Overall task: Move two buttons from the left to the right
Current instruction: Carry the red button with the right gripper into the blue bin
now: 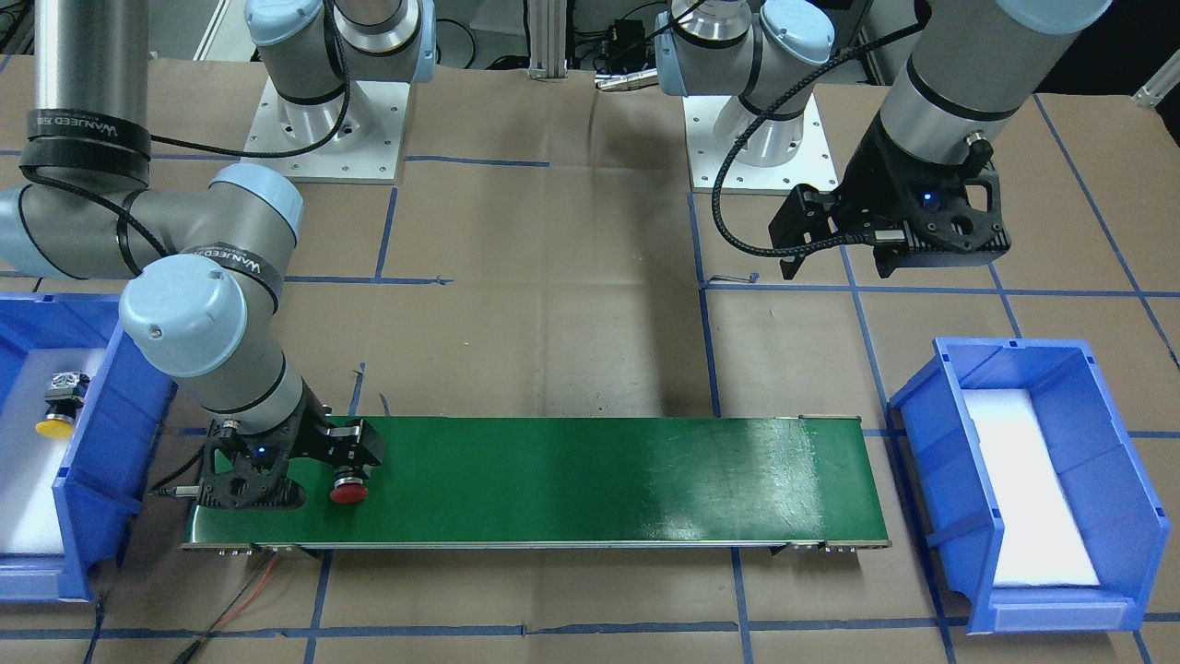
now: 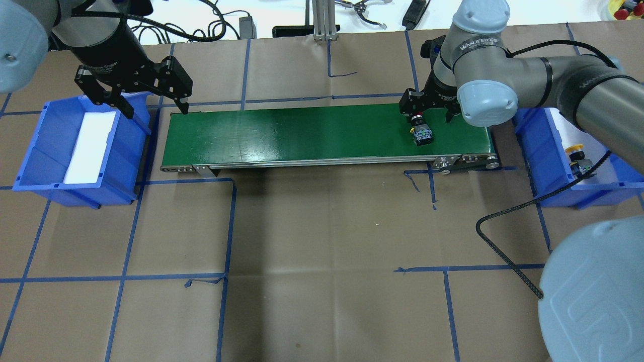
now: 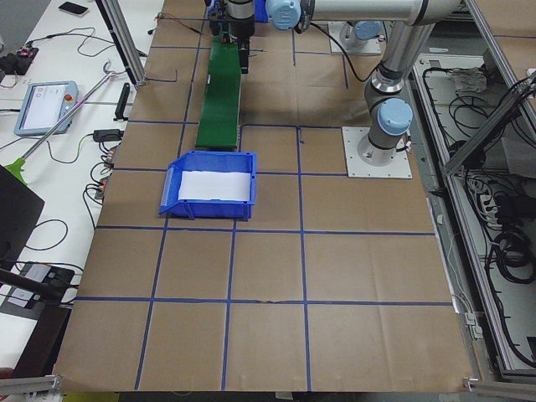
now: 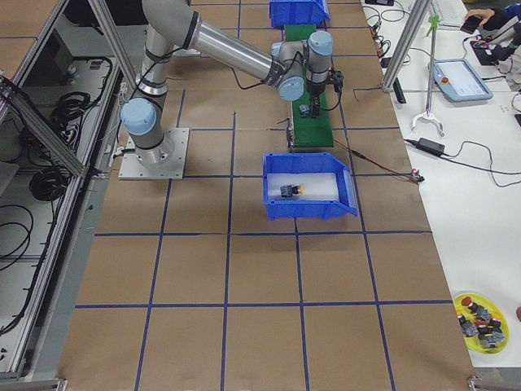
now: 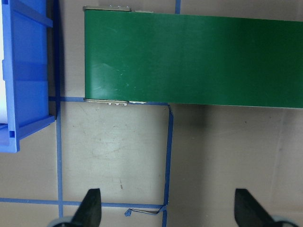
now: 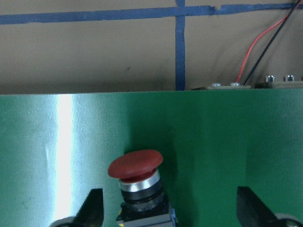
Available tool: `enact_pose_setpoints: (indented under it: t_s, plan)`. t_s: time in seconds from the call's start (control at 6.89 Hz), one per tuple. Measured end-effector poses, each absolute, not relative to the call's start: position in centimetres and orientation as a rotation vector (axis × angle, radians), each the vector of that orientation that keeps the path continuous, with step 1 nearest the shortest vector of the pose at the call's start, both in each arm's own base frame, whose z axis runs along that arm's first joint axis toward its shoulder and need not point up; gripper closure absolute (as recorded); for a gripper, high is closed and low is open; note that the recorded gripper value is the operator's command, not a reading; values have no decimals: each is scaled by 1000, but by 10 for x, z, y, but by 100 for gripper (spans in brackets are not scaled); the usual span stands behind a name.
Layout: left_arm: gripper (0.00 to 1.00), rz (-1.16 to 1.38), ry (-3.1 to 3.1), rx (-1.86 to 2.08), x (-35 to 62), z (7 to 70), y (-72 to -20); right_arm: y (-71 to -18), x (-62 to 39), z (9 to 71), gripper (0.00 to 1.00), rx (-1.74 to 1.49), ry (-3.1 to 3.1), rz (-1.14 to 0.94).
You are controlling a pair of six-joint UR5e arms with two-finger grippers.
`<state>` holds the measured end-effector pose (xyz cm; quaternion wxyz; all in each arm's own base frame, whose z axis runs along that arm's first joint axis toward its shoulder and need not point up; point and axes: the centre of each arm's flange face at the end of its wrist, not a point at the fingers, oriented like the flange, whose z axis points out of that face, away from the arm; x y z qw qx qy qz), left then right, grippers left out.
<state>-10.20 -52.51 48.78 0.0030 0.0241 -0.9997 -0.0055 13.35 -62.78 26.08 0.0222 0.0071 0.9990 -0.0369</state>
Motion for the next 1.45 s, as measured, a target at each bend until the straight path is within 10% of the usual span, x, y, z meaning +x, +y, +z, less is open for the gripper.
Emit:
enact_pose_setpoints:
  t_s: [0.29, 0.58, 1.45]
  plan:
    - [0, -18, -3135, 76, -102, 487, -525, -630, 132, 244, 41, 13, 3107, -73]
    - [0, -18, -3134, 77, -102, 487, -525, -629, 129, 239, 90, 1, 3119, -43]
    - [0, -14, -3135, 77, -102, 488, -525, -622, 57, 355, 96, 25, 3164, 23]
